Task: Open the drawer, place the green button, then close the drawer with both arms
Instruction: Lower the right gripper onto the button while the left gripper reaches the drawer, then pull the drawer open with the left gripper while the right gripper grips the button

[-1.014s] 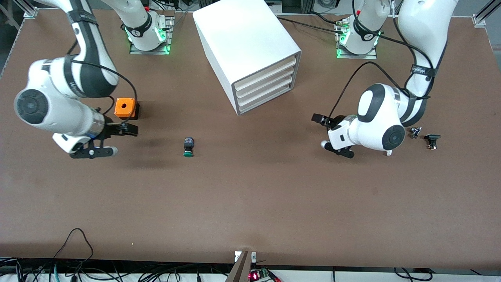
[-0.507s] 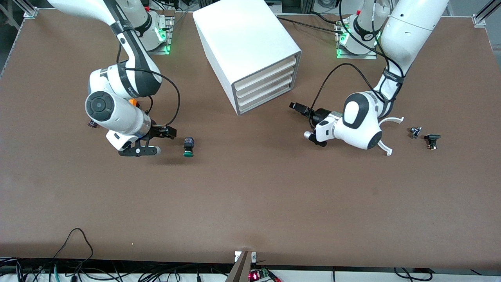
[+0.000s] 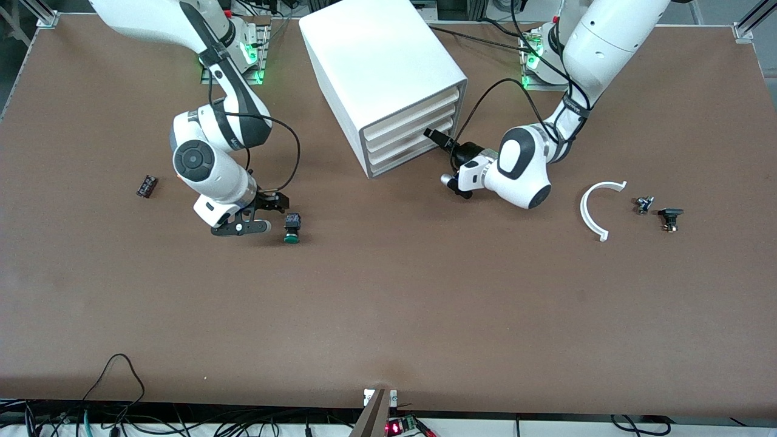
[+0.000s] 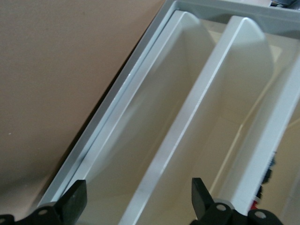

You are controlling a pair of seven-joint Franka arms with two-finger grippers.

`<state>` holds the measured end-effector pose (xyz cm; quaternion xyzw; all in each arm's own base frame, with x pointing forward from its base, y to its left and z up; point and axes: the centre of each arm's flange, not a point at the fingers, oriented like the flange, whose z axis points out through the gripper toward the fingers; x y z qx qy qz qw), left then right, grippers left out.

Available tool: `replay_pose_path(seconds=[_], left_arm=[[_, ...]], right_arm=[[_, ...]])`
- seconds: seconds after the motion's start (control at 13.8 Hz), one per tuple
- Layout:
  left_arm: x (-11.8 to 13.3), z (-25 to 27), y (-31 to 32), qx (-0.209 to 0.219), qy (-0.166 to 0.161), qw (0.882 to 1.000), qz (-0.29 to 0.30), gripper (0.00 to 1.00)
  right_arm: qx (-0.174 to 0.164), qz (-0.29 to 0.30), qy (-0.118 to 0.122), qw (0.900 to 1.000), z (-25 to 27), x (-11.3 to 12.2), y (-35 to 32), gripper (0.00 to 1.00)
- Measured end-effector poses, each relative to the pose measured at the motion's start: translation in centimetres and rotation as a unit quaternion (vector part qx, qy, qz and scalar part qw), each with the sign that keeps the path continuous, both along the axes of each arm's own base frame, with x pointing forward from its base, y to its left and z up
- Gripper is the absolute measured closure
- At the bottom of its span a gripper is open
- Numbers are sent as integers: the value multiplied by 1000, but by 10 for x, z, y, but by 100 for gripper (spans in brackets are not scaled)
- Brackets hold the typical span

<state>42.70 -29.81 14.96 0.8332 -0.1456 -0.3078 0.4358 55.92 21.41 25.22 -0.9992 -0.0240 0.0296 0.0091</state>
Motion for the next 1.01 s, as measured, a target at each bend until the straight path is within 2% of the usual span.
replay_pose_path(seconds=[0.36,0.51,0.58,0.8,1.01], left_arm=[[-13,-6,-8,6,-4,1000,9,55],[-12,1,-11,0,-6,1000,8,70],[-11,3,-11,-3,-10,1000,7,75],[3,7,2,2,-22,999,23,75],[55,19,57,10,-61,995,74,79]], right_arm=[[4,-8,0,1000,-36,-5,16,0],[5,-30,-1,1000,-45,-5,17,0],[5,-38,-2,999,-50,-6,20,0],[8,-43,-4,999,-63,-8,27,0],[8,-43,-4,999,-66,-7,28,0]])
